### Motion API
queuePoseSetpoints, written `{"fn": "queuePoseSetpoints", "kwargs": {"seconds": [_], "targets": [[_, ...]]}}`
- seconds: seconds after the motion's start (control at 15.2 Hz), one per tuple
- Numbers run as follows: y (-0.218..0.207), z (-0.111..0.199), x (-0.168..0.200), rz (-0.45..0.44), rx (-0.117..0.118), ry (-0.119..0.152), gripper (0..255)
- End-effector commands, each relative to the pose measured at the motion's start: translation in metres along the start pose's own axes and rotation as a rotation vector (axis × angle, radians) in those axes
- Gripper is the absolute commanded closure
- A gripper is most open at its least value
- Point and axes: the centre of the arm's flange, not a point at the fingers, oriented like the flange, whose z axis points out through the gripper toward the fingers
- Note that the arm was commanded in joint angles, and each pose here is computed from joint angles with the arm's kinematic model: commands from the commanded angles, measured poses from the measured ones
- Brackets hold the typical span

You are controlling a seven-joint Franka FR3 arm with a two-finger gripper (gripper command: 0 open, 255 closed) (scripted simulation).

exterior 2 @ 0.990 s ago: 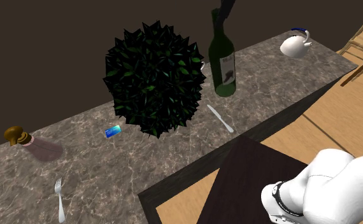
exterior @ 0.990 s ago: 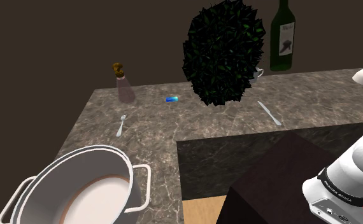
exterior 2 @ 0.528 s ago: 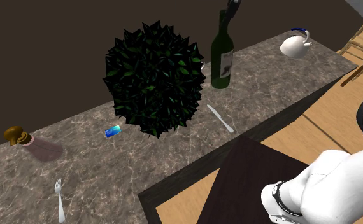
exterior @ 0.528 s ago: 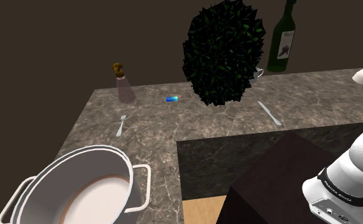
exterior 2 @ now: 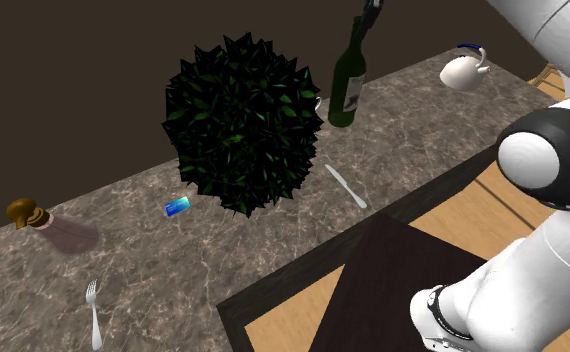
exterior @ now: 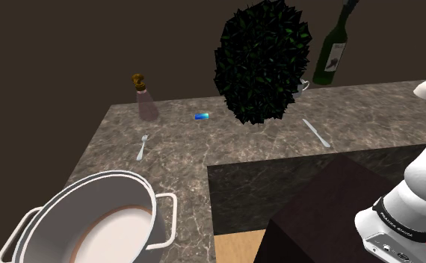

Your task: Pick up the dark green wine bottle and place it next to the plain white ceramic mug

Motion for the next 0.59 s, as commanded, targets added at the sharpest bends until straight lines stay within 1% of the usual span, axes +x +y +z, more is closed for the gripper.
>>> {"fn": "queuePoseSetpoints", "kwargs": {"seconds": [0.0, 0.4, 0.46, 0.53], "targets": [[0.025, 0.012, -0.006, -0.001, 0.000, 0.001, 255], [0.094, 0.047, -0.024, -0.001, 0.000, 0.001, 255], [0.115, 0.057, -0.030, -0.001, 0.000, 0.001, 255], [0.114, 0.062, -0.031, -0.001, 0.000, 0.001, 255]]}}
